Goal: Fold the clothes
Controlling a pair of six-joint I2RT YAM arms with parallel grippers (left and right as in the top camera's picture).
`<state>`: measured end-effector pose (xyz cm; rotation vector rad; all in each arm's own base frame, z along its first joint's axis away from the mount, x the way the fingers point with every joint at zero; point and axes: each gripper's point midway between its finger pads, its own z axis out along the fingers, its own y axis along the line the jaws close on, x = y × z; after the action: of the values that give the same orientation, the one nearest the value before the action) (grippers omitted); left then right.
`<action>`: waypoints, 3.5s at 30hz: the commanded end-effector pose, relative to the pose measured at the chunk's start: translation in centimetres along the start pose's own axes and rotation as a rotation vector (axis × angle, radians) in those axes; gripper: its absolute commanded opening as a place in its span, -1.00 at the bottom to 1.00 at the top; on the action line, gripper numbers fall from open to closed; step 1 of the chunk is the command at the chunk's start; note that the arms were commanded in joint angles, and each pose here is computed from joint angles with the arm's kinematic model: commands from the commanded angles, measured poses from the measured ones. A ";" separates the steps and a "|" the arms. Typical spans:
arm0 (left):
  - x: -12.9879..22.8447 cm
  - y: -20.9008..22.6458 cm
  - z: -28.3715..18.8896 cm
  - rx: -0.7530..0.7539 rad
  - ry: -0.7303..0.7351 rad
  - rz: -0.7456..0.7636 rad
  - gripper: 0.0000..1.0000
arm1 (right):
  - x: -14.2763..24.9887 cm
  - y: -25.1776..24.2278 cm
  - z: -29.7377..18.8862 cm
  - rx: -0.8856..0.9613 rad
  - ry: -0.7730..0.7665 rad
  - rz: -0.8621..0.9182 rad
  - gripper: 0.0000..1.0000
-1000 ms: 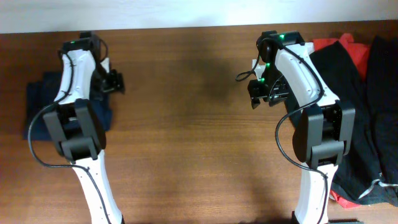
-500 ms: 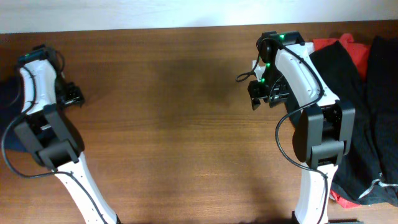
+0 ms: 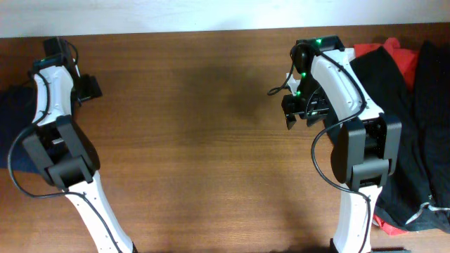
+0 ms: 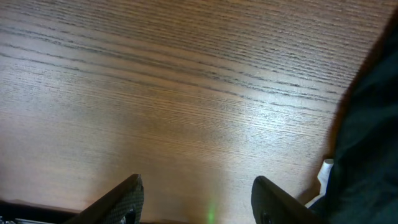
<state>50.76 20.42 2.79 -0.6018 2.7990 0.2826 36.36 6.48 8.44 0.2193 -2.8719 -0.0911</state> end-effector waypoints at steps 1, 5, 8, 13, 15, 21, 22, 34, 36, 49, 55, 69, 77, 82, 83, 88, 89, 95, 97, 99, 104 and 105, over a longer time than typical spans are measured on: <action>-1.8 2.6 -0.5 -0.003 -0.070 -0.041 0.73 | -0.2 -0.3 -0.5 0.010 -0.012 0.021 0.19; -2.3 1.4 -0.7 0.070 -0.086 -0.042 0.74 | -0.2 -0.3 -0.5 0.011 -0.013 0.028 0.19; -2.5 -2.6 -2.6 0.279 -0.108 0.068 0.74 | -0.5 -0.3 -0.5 0.011 -0.024 0.028 0.20; -2.3 -9.2 -7.6 0.356 -0.159 0.226 0.74 | -1.5 1.8 -0.6 -0.113 -0.065 0.020 0.98; 1.7 -13.0 -8.2 0.378 -0.036 0.306 0.74 | -2.0 3.2 -1.0 -0.229 -0.086 0.026 0.97; 14.7 -16.6 -11.6 0.323 0.411 0.496 0.98 | 1.5 -2.3 -1.7 -0.300 0.031 0.206 0.97; 15.6 -16.5 -11.9 0.302 0.445 0.514 0.98 | 2.0 -2.8 -1.7 -0.308 0.047 0.220 0.97; 17.1 -13.8 -15.1 0.091 0.492 0.462 0.98 | 3.1 -6.1 -3.3 -0.213 -0.014 0.217 0.97; 16.7 -13.4 -17.2 0.105 0.443 0.456 0.98 | 3.7 -5.9 -5.8 -0.199 -0.104 0.207 0.98; 23.4 -7.5 -31.3 0.281 -0.095 0.345 0.98 | 11.9 1.7 -15.7 -0.098 -0.522 -0.019 0.97; 27.0 -2.9 -33.2 0.314 -0.485 0.253 0.98 | 17.2 1.8 -12.6 -0.040 -0.729 -0.025 0.97; 30.1 -2.3 -30.1 0.305 -0.441 0.265 0.98 | 22.2 0.3 -9.6 0.030 -0.872 0.025 0.97; 30.1 -2.3 -30.1 0.305 -0.441 0.265 0.98 | 22.6 -0.8 -11.9 0.069 -1.290 0.060 0.97; 30.1 -2.3 -30.1 0.305 -0.441 0.265 0.98 | 18.5 -1.5 -8.0 0.075 -1.601 0.044 0.97; 30.1 -2.3 -30.1 0.305 -0.441 0.265 0.98 | 17.7 -1.7 -7.9 0.077 -1.652 0.041 0.97; 30.1 -2.3 -30.1 0.305 -0.441 0.265 0.98 | 14.9 -2.5 -7.5 0.110 -1.872 0.043 0.97; 30.1 -2.3 -30.1 0.305 -0.441 0.265 0.98 | 14.7 -2.7 -7.3 0.117 -1.888 0.047 0.97; 30.1 -2.3 -30.1 0.305 -0.441 0.265 0.98 | 14.0 -3.9 -4.0 0.213 -1.742 0.030 0.97; 30.1 -2.3 -30.1 0.305 -0.440 0.265 0.98 | 14.0 -3.9 -4.0 0.213 -1.742 0.030 0.97; 30.1 -2.3 -30.1 0.305 -0.440 0.265 0.98 | 14.0 -3.9 -4.0 0.213 -1.742 0.030 0.97; 30.1 -2.3 -30.1 0.304 -0.438 0.266 0.98 | 14.0 -3.9 -4.0 0.213 -1.742 0.030 0.97; 30.1 -2.3 -30.1 0.304 -0.438 0.266 0.98 | 14.0 -3.9 -4.0 0.213 -1.742 0.030 0.97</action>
<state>18.85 -0.31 22.09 -0.0692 2.4214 0.0206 24.62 0.60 15.77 0.1791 -4.6326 0.0611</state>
